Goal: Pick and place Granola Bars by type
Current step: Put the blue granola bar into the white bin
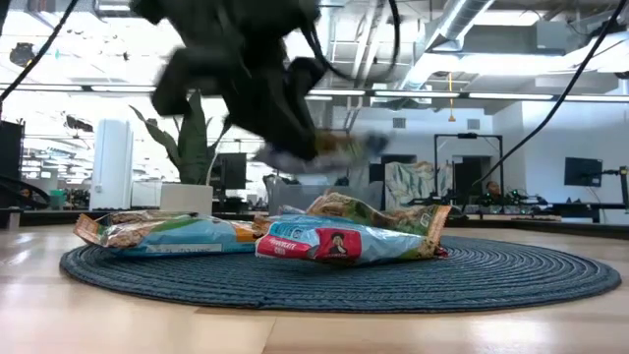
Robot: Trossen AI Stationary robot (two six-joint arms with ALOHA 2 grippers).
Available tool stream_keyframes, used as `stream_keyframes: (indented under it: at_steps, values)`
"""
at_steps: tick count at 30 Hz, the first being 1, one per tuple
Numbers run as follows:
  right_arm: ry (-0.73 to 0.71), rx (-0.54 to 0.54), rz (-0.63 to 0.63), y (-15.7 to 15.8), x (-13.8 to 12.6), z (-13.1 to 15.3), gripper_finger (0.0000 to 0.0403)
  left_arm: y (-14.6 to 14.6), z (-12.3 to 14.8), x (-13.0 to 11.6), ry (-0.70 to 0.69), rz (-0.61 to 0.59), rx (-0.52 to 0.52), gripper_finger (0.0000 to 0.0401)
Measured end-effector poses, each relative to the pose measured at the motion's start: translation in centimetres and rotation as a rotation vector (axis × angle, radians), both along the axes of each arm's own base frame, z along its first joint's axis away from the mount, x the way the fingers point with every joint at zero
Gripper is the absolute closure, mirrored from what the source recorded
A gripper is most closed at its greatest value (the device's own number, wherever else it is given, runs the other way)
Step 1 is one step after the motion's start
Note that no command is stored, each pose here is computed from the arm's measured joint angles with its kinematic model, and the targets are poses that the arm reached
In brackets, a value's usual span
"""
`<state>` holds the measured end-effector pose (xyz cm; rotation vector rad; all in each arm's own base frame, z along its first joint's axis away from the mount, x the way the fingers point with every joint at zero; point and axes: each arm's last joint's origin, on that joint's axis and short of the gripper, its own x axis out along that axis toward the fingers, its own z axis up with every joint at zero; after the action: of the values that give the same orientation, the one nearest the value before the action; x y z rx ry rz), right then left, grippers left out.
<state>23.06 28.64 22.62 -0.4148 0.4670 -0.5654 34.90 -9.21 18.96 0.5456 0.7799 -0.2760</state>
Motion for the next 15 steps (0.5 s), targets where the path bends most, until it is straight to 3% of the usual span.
stream_keyframes:
  at_steps: [5, 15]
  values:
    - [0.001, 0.001, 0.0, 0.0, 0.0, 0.0, 0.0276, -1.5, 3.6, -3.5, 0.049, 0.007, -0.046, 0.0378]
    - [0.001, 0.006, -0.012, -0.2, 0.3, 0.0, 0.0276, -6.8, 8.3, -14.9, 0.159, 0.144, -0.13, 0.0379]
